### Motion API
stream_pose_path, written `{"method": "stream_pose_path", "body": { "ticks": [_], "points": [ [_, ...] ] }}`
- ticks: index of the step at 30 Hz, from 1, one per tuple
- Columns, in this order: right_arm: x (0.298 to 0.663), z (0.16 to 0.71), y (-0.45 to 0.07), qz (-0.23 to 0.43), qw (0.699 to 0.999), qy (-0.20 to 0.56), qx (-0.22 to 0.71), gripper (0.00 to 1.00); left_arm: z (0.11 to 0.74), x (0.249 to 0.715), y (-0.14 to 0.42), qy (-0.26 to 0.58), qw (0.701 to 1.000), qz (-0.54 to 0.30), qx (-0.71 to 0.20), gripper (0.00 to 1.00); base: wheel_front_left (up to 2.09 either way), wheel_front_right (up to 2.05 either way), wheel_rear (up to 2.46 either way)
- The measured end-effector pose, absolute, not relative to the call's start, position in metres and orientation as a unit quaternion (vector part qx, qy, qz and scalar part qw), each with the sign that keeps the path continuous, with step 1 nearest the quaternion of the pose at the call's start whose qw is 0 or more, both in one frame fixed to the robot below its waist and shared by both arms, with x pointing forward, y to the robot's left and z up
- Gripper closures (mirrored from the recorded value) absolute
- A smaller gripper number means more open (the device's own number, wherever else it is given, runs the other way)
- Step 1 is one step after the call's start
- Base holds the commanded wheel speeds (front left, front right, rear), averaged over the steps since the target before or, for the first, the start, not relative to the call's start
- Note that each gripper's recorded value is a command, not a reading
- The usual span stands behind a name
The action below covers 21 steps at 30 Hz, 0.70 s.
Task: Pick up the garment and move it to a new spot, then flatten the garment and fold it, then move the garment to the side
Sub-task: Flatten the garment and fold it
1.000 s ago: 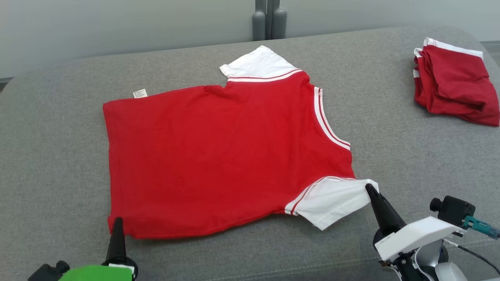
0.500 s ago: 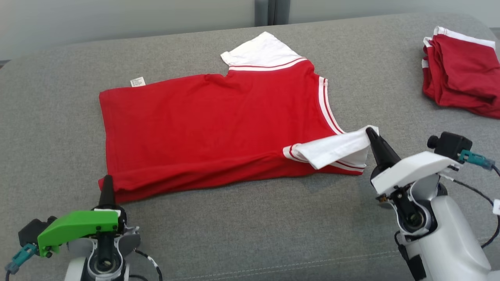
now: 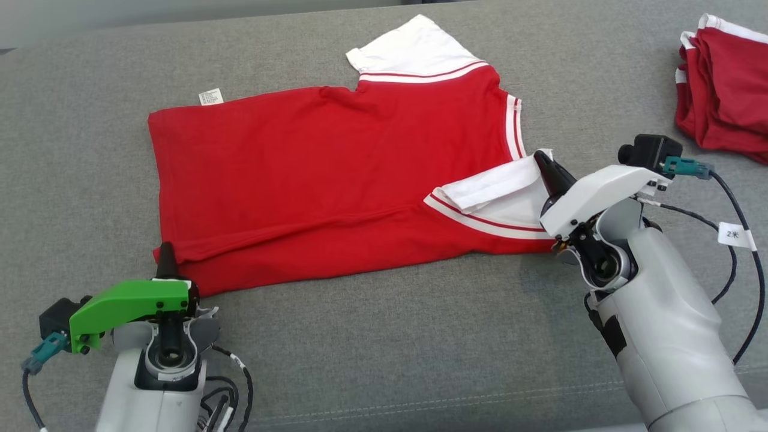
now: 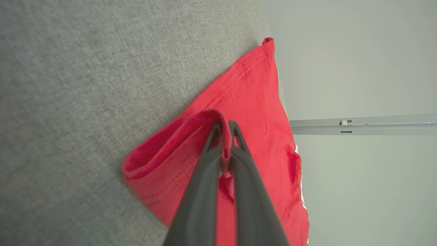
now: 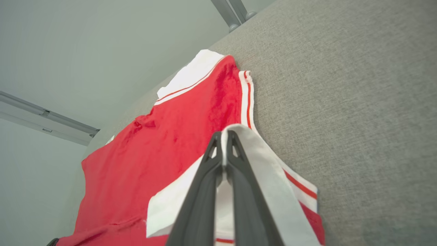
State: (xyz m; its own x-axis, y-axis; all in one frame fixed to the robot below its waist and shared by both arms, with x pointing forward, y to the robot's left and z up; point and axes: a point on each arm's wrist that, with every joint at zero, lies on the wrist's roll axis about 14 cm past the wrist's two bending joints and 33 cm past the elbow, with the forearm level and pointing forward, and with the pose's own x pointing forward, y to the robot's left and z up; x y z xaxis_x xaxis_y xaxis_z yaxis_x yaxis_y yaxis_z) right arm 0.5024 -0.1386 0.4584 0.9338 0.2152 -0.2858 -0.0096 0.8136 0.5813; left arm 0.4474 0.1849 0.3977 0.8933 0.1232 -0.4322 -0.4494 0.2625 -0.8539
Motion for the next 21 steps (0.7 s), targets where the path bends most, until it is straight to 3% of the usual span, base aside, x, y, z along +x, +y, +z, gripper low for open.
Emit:
{"method": "stream_pose_path", "body": {
  "ticks": [11, 12, 13, 14, 15, 21],
  "points": [
    [0.52, 0.445, -0.119, 0.071, 0.935, 0.212, 0.274, 1.0, 0.391, 0.456, 0.184, 0.151, 0.792, 0.184, -0.562, 1.0, 0.0, 0.0, 0.0],
    [0.522, 0.445, -0.118, 0.072, 0.936, 0.213, 0.272, 0.83, 0.391, 0.456, 0.184, 0.152, 0.792, 0.185, -0.561, 1.0, 0.0, 0.0, 0.0],
    [0.523, 0.446, -0.117, 0.072, 0.936, 0.212, 0.272, 0.6, 0.391, 0.457, 0.184, 0.152, 0.795, 0.184, -0.557, 0.92, 0.0, 0.0, 0.0],
    [0.525, 0.447, -0.116, 0.073, 0.936, 0.211, 0.271, 0.0, 0.392, 0.458, 0.183, 0.15, 0.798, 0.181, -0.555, 0.53, 0.0, 0.0, 0.0],
    [0.526, 0.449, -0.116, 0.072, 0.937, 0.208, 0.271, 0.0, 0.392, 0.458, 0.183, 0.148, 0.8, 0.18, -0.553, 0.0, 0.0, 0.0, 0.0],
    [0.534, 0.464, -0.115, 0.073, 0.941, 0.183, 0.274, 0.0, 0.402, 0.461, 0.189, 0.128, 0.821, 0.165, -0.531, 0.0, 0.0, 0.0, 0.0]
  ]
}}
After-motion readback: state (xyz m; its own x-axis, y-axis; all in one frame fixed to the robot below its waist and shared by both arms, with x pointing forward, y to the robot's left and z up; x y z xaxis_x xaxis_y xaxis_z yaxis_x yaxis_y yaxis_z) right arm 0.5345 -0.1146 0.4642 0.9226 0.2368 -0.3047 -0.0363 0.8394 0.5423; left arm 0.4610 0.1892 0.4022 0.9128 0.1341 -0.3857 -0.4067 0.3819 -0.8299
